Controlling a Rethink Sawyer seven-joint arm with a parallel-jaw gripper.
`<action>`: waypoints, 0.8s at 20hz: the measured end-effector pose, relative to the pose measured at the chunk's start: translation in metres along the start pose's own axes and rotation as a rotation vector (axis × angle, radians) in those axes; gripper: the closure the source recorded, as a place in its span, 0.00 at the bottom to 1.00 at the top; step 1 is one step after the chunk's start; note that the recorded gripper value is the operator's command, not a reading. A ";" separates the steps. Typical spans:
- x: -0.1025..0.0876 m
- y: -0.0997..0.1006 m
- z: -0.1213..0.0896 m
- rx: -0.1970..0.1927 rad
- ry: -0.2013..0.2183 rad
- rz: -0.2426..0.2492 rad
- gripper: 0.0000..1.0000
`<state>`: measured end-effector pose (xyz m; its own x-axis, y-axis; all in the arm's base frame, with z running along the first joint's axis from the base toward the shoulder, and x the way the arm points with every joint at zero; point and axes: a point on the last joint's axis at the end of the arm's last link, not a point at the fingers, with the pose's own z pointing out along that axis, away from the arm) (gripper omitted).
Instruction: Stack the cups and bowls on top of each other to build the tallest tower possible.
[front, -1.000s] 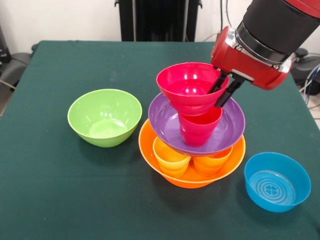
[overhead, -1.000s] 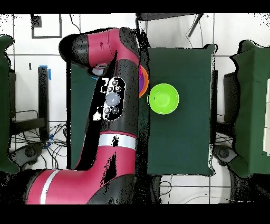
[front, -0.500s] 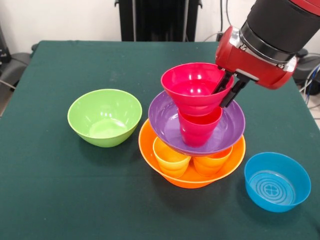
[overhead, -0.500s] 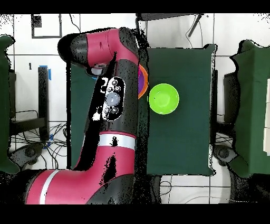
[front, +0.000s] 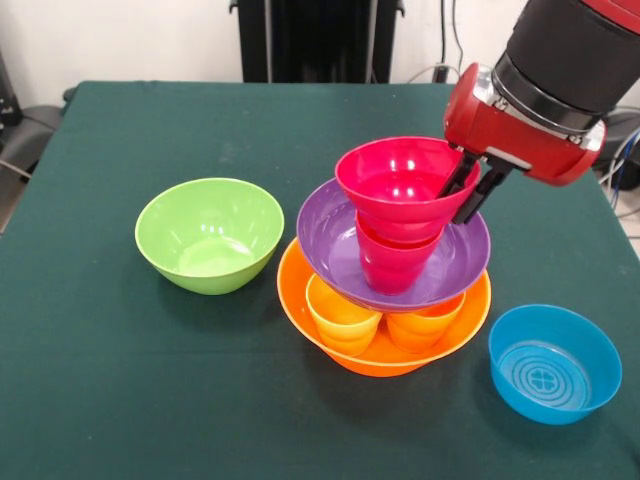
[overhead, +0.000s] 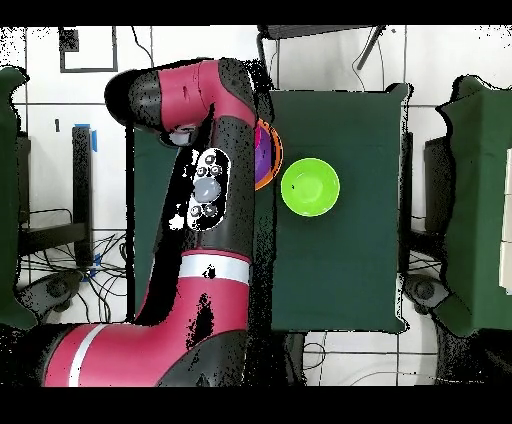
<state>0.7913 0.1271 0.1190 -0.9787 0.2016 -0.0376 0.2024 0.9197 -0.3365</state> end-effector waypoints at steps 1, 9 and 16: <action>0.001 0.001 0.001 0.000 -0.002 -0.002 1.00; 0.015 0.013 0.011 0.008 -0.028 -0.028 1.00; 0.017 0.011 0.013 0.031 -0.047 -0.033 1.00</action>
<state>0.7763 0.1362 0.1025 -0.9855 0.1550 -0.0696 0.1698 0.9146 -0.3669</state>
